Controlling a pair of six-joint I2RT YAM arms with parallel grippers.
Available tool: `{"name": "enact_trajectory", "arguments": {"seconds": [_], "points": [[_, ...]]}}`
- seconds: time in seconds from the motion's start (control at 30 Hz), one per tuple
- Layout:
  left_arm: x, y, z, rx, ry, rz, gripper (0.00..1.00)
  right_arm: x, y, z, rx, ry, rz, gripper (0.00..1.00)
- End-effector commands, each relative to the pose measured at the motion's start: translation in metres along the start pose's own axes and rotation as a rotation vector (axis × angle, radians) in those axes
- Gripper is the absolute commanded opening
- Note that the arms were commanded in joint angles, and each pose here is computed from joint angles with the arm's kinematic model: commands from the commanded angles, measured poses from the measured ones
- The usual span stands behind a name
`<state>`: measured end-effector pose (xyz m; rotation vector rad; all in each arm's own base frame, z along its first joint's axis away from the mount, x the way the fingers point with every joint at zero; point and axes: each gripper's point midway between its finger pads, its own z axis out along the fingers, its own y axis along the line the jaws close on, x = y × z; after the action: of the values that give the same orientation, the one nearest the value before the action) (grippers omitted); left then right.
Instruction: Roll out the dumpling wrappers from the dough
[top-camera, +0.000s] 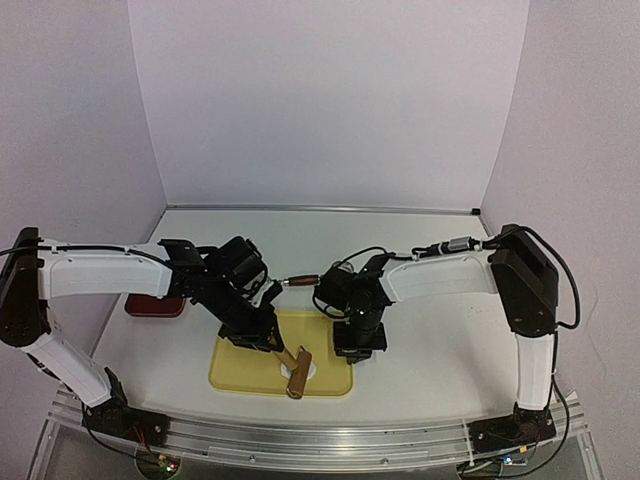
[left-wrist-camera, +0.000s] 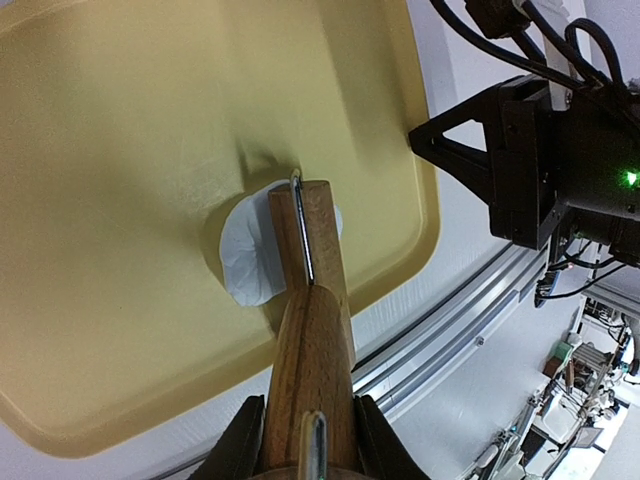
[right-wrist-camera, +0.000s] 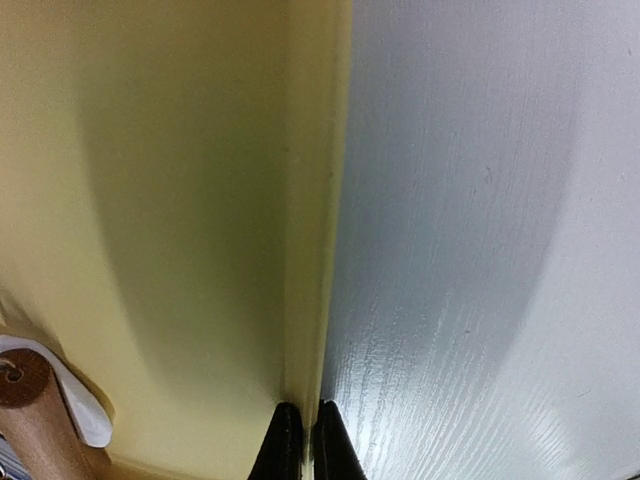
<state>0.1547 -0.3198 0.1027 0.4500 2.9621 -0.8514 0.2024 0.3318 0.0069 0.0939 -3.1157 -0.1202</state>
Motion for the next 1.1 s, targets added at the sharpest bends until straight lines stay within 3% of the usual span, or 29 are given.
{"name": "enact_trajectory", "arguments": {"seconds": [0.0,1.07], "points": [[0.031,0.129,-0.002,-0.55,0.011,-0.094,0.0,0.002,-0.049,0.003,0.231,-0.024,0.012,0.0],[0.071,0.17,-0.023,-0.65,0.034,-0.24,0.0,-0.002,-0.057,-0.005,0.275,-0.054,0.005,0.0]]}}
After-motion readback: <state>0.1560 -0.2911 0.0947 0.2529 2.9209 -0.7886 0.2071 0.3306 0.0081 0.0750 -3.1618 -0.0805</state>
